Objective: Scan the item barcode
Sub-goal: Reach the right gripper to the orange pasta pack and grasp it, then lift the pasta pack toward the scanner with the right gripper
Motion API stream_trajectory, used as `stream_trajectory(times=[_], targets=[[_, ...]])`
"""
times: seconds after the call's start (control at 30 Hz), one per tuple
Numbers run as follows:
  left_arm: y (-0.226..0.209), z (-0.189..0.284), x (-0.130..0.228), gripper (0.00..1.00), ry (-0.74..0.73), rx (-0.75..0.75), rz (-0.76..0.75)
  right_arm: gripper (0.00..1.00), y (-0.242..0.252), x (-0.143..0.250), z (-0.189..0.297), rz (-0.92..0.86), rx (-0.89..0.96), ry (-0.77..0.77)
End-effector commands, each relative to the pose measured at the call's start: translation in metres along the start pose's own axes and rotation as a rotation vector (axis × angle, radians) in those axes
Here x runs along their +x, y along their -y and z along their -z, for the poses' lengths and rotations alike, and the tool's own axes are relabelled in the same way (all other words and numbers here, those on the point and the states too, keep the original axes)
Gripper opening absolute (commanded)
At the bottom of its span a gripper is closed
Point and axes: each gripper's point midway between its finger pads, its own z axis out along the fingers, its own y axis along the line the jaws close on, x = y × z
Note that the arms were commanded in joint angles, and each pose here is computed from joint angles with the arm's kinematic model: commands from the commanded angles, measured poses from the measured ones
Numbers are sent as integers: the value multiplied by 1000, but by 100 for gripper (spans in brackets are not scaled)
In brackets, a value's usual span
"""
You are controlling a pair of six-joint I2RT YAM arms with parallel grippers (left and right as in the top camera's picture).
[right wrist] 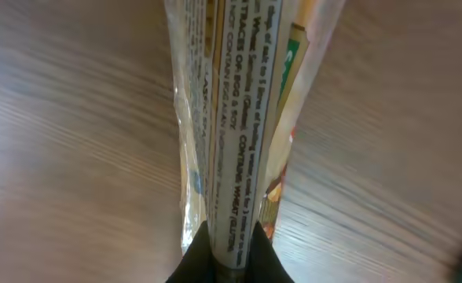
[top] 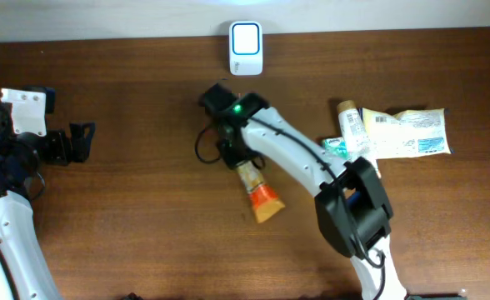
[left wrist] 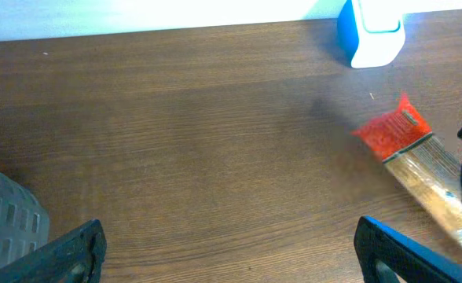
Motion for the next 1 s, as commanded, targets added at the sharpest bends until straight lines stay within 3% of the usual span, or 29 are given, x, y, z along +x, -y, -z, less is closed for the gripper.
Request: stream_trajectory(times=[0.0,0.13,0.23,0.33,0.43,0.57,0.67,0.73,0.97], targets=[[1,2,-4,99,15,5,-21,4,-3,-8,7,107,204,63],[1,2,-4,99,15,5,-20,16,-57,12,-15,212,138,4],[1,2,-4,99,15,5,-20,55,-93,24,-11,342,43,-12],[1,2,-4,99,15,5,-20,69,-103,34,-10,391,-28,-51],[1,2,-4,99,15,5,-20,87,-65,19,-2,314,-2,-62],[1,2,-4,99,15,5,-20,90,-36,2,2,238,-4,-42],[1,2,-4,99,15,5,-20,89,-60,10,4,271,-126,-66],[1,2,-4,99,15,5,-20,82,-84,16,5,288,-199,-70],[1,2,-4,99,15,5,-20,69,-114,27,-11,311,-184,-81]])
